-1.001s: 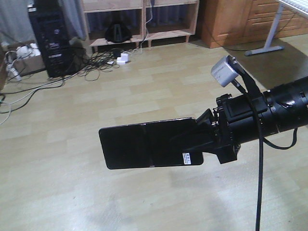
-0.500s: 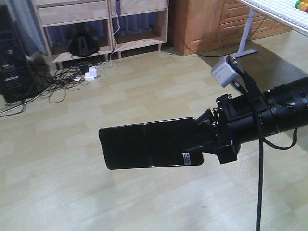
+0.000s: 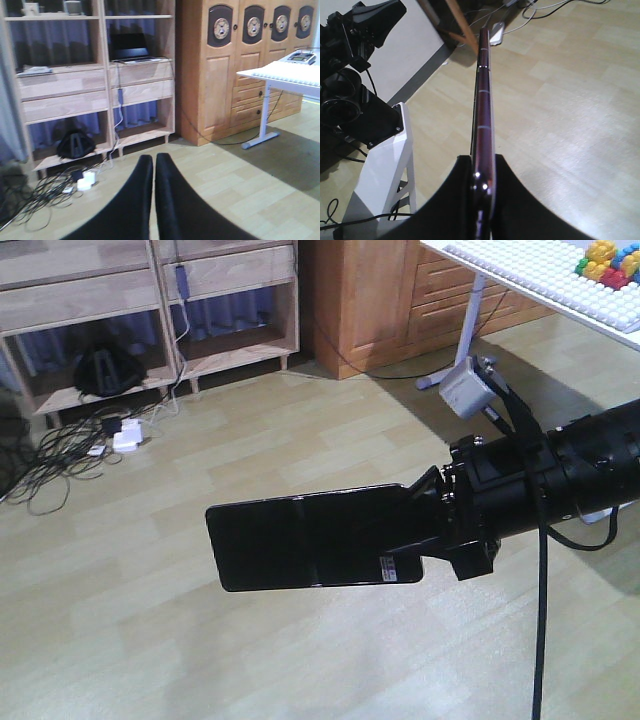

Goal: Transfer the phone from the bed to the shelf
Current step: 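Hold the phone in the right gripper while the base drives to the shelf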

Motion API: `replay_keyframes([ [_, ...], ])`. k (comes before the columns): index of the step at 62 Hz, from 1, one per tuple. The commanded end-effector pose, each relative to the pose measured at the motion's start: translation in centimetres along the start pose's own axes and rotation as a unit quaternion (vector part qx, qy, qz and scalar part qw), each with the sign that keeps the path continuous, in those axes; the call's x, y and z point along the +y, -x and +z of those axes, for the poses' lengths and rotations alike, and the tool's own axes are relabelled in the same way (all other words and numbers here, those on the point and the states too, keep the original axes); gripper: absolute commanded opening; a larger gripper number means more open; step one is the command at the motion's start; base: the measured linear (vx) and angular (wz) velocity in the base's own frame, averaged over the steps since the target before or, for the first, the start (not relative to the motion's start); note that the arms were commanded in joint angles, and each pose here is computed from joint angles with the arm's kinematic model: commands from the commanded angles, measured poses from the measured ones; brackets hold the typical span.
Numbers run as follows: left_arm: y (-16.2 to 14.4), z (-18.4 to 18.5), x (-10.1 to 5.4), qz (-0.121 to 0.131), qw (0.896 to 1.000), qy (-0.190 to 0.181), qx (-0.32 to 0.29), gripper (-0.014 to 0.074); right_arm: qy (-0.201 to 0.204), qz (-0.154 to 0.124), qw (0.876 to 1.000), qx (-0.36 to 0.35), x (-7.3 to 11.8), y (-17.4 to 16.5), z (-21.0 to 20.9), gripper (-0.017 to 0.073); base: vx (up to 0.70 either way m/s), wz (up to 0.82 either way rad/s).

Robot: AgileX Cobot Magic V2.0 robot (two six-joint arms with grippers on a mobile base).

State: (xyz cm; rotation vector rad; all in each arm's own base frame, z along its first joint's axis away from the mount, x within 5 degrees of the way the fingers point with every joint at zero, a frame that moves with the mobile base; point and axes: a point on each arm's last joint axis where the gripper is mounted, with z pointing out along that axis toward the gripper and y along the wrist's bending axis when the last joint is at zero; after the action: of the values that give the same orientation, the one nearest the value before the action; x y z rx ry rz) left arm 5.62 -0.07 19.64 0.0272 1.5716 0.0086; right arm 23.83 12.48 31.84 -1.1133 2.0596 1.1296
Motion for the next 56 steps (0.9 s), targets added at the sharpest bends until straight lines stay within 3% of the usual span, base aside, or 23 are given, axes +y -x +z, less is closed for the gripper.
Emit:
replay_keyframes([
  [1, 1.57, -0.20, 0.04, -0.006, 0.999, 0.001, -0.053, 0.0001, 0.045, -0.016, 0.998, -0.036, 2.05, 1.32, -0.94, -0.0001, 0.47, -0.19],
  [56, 1.57, -0.20, 0.04, -0.006, 0.999, 0.001, -0.053, 0.0001, 0.045, -0.016, 0.998, -0.036, 2.05, 1.32, -0.94, -0.0001, 0.48, -0.14],
])
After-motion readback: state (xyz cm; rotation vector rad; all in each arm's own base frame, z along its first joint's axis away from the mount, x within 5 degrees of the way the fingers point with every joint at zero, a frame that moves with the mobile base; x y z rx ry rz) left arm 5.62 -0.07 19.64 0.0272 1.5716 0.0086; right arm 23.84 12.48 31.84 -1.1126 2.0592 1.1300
